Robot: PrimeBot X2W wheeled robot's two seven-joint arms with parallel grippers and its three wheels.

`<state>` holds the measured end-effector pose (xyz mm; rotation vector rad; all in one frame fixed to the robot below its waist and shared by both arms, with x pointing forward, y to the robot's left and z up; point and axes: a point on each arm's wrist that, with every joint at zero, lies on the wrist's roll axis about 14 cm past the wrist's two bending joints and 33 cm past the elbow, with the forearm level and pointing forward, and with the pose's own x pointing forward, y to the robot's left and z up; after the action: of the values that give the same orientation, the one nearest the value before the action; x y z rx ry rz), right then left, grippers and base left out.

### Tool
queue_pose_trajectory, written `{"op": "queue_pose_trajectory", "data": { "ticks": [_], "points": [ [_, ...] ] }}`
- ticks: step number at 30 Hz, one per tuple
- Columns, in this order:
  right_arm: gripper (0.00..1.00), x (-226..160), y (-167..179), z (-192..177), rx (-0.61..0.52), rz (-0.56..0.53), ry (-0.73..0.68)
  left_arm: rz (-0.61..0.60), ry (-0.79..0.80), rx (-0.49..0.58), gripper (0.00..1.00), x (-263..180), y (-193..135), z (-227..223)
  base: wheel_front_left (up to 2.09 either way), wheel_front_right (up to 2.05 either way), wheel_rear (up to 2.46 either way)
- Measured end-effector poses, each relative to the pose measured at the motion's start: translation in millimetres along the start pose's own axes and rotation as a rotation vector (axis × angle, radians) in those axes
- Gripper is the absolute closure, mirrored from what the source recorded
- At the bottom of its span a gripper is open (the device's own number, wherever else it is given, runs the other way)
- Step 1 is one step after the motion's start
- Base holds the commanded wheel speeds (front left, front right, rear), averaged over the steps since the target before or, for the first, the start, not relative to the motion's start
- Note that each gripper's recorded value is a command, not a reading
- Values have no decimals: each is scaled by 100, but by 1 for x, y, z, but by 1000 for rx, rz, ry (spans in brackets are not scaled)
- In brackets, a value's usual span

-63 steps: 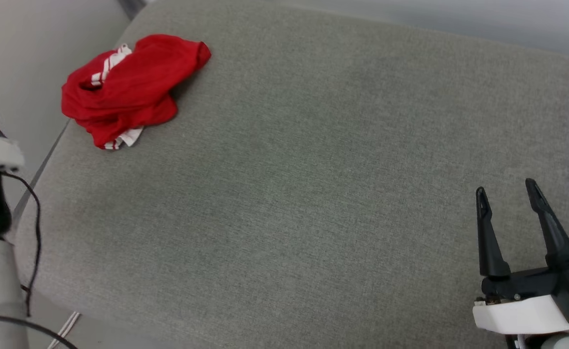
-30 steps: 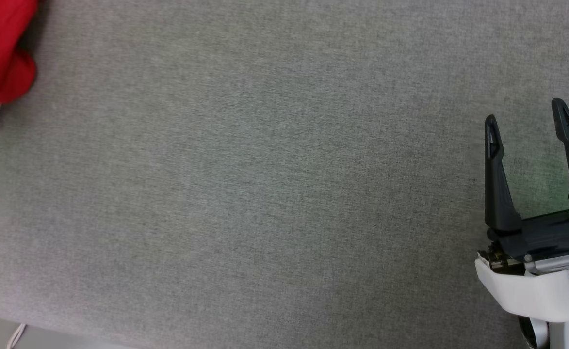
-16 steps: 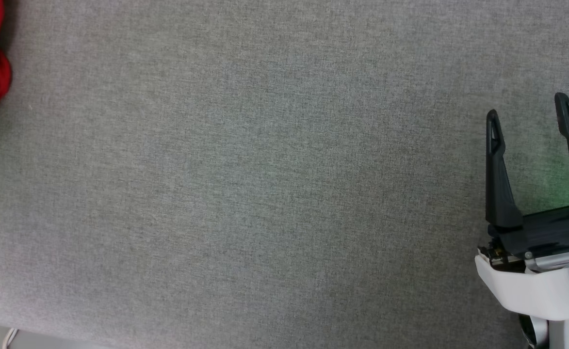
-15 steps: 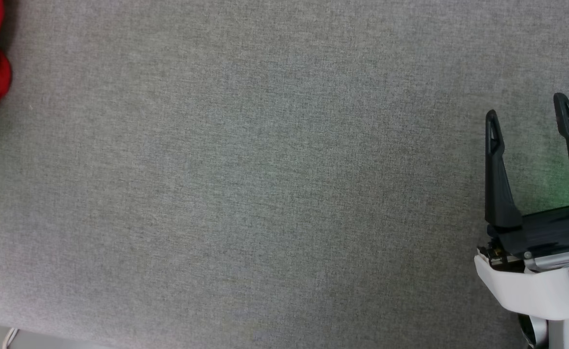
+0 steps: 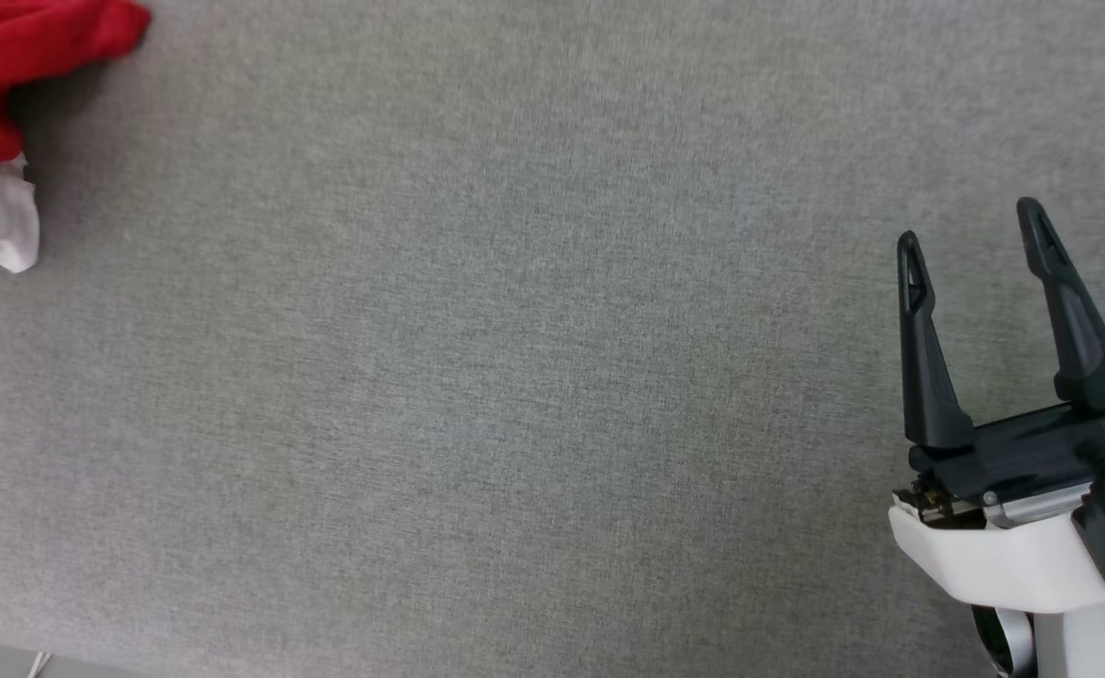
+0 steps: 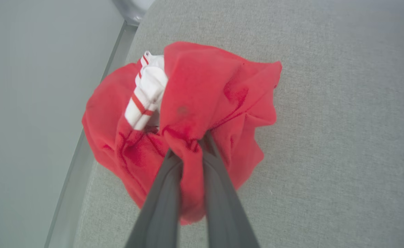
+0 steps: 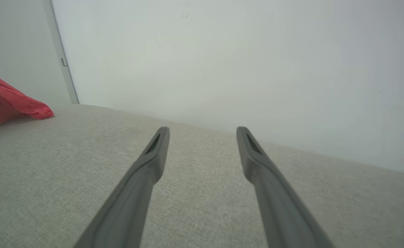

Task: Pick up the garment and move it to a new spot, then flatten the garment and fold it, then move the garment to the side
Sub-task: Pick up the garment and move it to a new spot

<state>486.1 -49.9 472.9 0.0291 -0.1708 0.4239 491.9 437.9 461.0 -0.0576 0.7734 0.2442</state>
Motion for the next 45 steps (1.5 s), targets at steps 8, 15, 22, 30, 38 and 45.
{"op": "queue_pose_trajectory", "data": {
  "ticks": [8, 15, 22, 30, 38, 45],
  "points": [
    [0, -7, 4, 39, 11, 0, -63, -70, -210, 182, 100, -55, -28, 74, 0, 0, 0],
    [0, -23, 3, 63, 20, -17, -87, -176, -373, 323, 100, -103, -80, 126, 0, 0, 0],
    [0, -47, -11, 83, 8, -77, -100, -317, -492, 478, 100, -140, -155, 156, 0, 0, 0],
    [0, -78, -31, 102, -31, -162, -107, -574, -605, 627, 100, -179, -268, 159, 0, 0, 0],
    [0, -108, -55, 110, -58, -261, -97, -812, -618, 749, 100, -196, -359, 124, 0, 0, 0],
    [0, -119, -68, 107, -69, -310, -78, -1002, -507, 805, 100, -181, -420, 52, 0, 0, 0]
  ]
}}
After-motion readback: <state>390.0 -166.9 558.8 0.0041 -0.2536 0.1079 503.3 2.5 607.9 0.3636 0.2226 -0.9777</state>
